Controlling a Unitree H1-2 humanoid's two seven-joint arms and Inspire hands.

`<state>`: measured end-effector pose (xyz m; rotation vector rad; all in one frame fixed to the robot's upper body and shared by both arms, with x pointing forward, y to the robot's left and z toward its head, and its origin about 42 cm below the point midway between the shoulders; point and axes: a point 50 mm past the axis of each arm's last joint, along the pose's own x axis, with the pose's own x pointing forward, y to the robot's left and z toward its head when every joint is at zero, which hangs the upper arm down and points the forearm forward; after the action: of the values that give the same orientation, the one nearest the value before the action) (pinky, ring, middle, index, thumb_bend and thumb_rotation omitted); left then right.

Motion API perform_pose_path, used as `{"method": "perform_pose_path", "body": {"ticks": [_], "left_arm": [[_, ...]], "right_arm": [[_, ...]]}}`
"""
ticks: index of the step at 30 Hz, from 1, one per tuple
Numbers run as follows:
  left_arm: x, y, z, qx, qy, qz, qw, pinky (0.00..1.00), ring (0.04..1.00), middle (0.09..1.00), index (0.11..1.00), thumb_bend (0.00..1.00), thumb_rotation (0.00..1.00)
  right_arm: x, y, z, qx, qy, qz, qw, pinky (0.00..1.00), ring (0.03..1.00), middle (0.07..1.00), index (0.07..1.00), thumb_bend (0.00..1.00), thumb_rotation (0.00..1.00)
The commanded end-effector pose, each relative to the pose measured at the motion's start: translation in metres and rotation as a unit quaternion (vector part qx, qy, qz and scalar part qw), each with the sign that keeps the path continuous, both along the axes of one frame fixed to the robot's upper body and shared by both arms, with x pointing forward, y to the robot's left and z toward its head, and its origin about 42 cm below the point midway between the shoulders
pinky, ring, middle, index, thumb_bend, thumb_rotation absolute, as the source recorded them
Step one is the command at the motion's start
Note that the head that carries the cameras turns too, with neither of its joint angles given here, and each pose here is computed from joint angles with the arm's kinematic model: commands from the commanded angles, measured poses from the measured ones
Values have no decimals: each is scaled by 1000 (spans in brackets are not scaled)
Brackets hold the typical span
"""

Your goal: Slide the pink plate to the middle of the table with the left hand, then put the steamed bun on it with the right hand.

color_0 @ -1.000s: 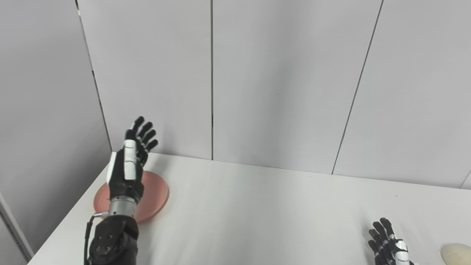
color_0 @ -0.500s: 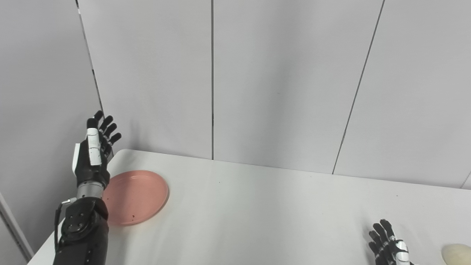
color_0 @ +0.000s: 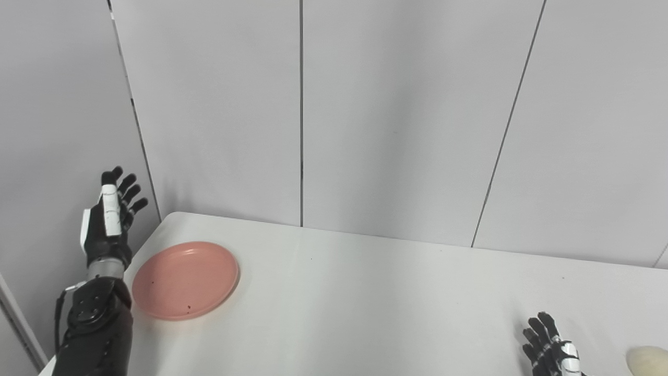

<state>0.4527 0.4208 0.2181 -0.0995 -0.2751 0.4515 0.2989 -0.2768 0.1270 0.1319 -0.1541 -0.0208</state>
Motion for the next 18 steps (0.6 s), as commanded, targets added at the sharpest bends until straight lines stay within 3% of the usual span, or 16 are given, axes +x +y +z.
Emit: {"method": "perform_pose_path", "body": {"ticks": [1,8,10,18], "left_arm": [[12,12,41,18,-56,8,998,822,884,893,900,985,1000],[17,37,17,24,-6,22,999,811,867,883,916,965,1000],[17,41,11,27,4,22,999,759,858,878,918,968,1000],[15,54,-21,-8,52,24,998,806,857,853,916,964,1000]], "right_arm": [[-12,3,-17,9,31,-3,999,990,962,955,955,643,1000],[-12,4,-16,13,31,-2,999,988,958,951,949,647,1000],[-12,4,-16,14,31,-2,999,993,962,954,951,655,1000],[-11,5,-16,15,30,-3,999,990,957,944,942,665,991]]}}
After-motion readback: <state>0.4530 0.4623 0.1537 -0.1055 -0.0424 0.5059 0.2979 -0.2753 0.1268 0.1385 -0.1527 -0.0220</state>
